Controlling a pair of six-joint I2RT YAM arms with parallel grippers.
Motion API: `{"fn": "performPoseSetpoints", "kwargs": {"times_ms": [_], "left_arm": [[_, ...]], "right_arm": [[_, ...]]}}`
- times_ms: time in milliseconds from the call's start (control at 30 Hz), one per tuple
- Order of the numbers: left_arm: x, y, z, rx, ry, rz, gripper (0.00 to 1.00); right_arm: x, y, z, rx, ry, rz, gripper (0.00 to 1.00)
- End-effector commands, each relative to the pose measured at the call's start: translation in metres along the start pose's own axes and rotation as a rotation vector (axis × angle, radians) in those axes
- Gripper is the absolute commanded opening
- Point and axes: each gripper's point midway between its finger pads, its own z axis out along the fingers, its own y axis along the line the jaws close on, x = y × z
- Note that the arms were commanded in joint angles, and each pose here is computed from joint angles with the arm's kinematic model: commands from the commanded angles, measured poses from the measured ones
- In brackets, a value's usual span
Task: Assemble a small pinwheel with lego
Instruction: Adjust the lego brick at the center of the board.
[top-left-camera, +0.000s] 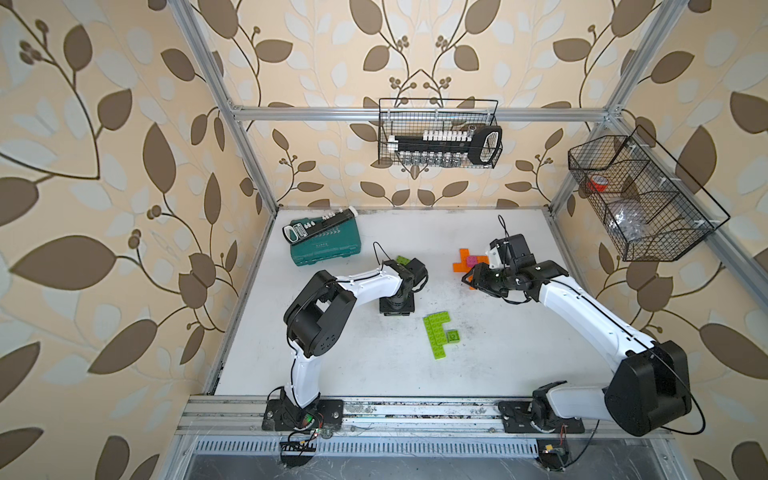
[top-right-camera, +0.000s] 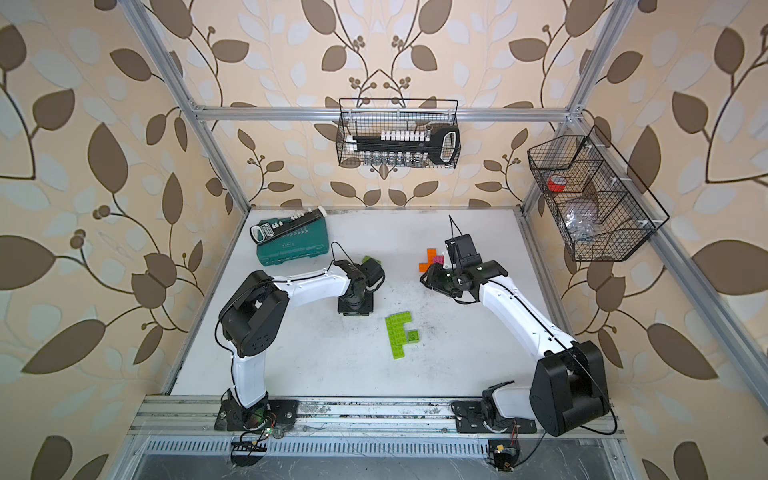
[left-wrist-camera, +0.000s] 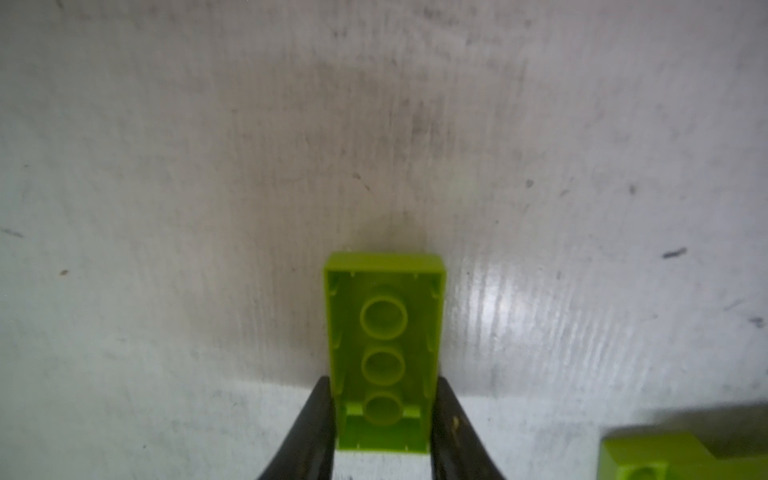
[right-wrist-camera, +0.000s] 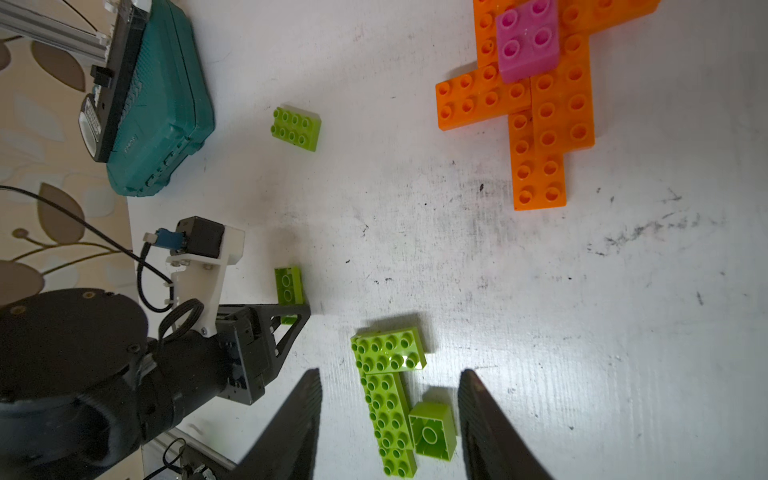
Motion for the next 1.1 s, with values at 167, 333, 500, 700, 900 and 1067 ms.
{"fn": "performPoseSetpoints", "kwargs": {"times_ms": [167,333,500,700,900,1067], "left_arm": [[-0.006,-0.013,-0.062,0.234,-0.101,-0.002,0.25],[-0.017,-0.020,-0.131,0.619,-0.178,-0.065,0.24],[-0.025,-0.020,-0.214,0.925,-0.293,-0.045,0.18],[-0.014,-0.036,-0.303,1.217,-0.383,0.089,0.12],[-0.004,-0.043,-0.352,1.412,-0.420,0.162,0.02],[0.005,-0.047,-0.367,1.476,-0.413,0.223,0.00]], "right_arm": [[-0.007,0.023,-0.030,-0.132,-0.097,-0.020,0.50],[-0.010,0.061,-0.046,-0.369,-0.137,-0.007,0.60],[-0.016,0.109,-0.069,-0.641,-0.137,-0.025,0.72],[-0.012,0.164,-0.106,-0.898,-0.113,-0.084,0.77],[0.002,0.208,-0.145,-1.048,-0.095,-0.167,0.82],[0.012,0.228,-0.155,-1.125,-0.045,-0.184,0.81]]}}
